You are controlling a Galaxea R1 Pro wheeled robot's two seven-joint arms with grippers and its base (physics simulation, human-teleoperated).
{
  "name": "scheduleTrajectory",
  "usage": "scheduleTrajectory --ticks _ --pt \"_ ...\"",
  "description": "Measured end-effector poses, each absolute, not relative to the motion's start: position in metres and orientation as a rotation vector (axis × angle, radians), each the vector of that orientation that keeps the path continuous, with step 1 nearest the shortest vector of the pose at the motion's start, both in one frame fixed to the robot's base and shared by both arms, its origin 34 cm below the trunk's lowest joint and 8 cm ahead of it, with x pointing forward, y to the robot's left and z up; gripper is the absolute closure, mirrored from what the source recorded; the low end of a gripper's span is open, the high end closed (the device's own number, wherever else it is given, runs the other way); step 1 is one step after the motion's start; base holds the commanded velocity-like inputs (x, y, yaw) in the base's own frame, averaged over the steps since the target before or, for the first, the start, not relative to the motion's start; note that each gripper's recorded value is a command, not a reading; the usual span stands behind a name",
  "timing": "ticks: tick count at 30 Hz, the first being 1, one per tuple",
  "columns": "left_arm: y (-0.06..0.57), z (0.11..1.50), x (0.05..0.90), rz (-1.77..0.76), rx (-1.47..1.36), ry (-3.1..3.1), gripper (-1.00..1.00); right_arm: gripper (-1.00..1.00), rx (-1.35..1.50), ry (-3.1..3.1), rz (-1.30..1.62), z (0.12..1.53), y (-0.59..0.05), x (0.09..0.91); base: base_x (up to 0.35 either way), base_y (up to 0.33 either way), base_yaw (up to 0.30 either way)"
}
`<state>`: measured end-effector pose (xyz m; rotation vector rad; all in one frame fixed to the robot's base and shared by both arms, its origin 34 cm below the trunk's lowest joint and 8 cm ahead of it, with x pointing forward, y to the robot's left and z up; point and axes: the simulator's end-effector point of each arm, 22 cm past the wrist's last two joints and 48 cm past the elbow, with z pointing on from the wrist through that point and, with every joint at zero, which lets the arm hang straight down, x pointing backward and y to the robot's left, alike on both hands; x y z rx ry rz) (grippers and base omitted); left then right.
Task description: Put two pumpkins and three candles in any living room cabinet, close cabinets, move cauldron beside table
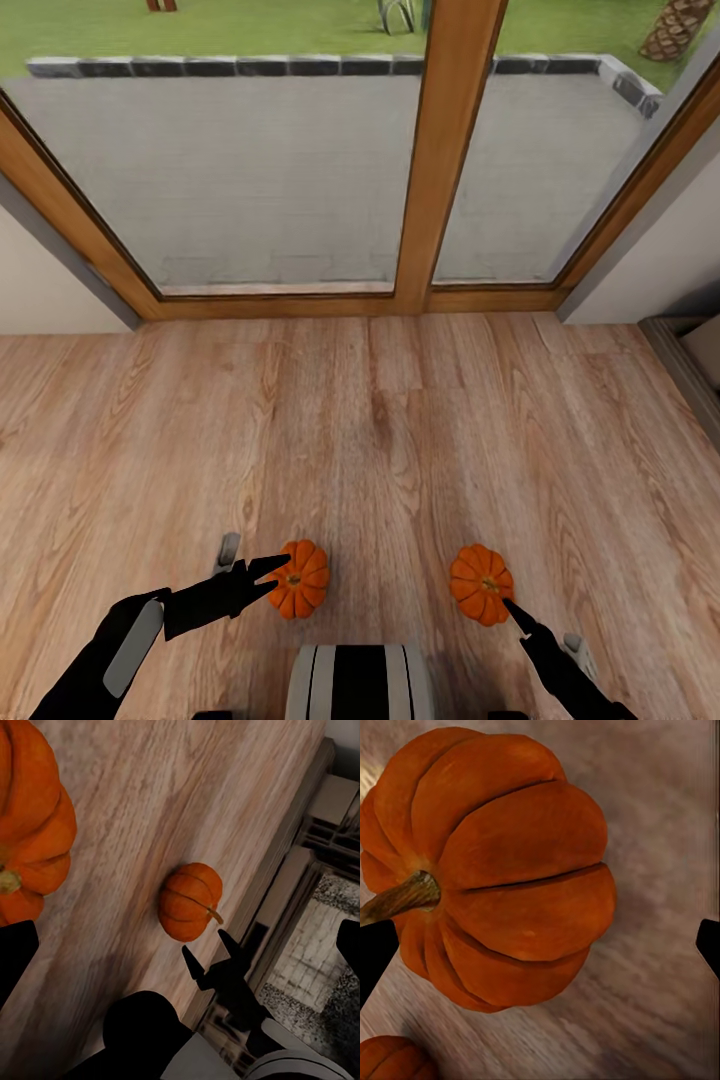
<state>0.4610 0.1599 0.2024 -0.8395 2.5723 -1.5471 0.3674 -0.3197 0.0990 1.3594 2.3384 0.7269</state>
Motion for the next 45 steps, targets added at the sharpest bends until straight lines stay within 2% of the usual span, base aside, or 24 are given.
scheduleTrajectory --ticks 16,23,45 --pt "0.16 0.196 0.457 -1.546 -0.855 2.582 -1.0 -1.0 1.347 2.33 0.734 0.098 -0.32 0.372 0.0 0.0 0.0" --pt "0.16 0.196 0.457 -1.546 -0.855 2.582 -1.0 -1.0 1.31 2.269 0.836 0.11 -0.311 0.385 0.0 0.0 0.0" --pt "0.164 0.203 0.462 -1.562 -0.845 2.585 -1.0 -1.0 1.32 2.266 0.823 0.109 -0.313 0.383 0.016 -0.014 0.0"
